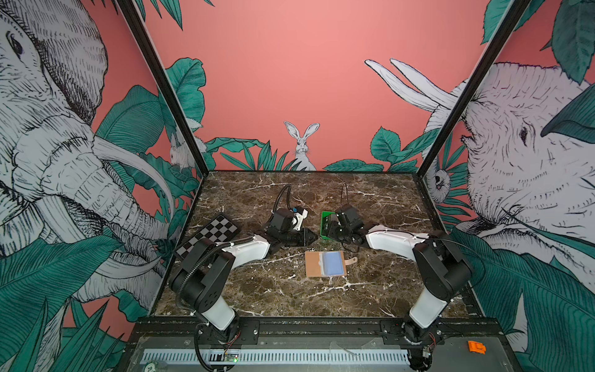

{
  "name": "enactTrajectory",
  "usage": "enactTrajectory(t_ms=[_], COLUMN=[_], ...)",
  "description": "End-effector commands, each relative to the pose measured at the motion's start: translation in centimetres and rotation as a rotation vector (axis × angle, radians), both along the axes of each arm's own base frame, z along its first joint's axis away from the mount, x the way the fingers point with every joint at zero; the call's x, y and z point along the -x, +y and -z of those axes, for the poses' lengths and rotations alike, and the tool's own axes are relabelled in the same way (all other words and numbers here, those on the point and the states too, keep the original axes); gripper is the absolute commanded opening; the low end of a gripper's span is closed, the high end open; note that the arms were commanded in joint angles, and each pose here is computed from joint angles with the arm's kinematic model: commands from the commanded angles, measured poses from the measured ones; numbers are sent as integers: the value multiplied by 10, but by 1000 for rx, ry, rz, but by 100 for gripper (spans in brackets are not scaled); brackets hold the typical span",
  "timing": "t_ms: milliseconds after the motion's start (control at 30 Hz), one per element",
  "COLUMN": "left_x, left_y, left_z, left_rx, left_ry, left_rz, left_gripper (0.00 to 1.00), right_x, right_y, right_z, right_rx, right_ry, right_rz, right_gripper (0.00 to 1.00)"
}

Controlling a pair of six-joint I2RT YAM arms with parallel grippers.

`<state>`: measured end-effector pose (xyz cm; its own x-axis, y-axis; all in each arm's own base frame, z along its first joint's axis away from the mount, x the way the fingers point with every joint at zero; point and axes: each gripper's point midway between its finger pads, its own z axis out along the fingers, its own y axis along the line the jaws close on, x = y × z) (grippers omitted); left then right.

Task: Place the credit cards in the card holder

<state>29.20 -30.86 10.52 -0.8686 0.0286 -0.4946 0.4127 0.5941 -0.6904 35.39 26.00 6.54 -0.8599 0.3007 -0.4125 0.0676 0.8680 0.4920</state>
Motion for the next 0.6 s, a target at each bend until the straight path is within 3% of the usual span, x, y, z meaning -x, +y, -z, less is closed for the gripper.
enactTrajectory(t_ms=[0,567], left_x=[-2,1], left_y=[-1,-3], left_z=[-6,-13], left_rx=[19,55], left_ry=[-8,2], left_rz=[0,13], left_gripper=[28,28], right_x=[2,8], right_y=[-6,-17], right_z=[-15,-56], right_rx=[10,31], right_ry=[-31,-123], right_rz=[23,-11], right_gripper=[3,0])
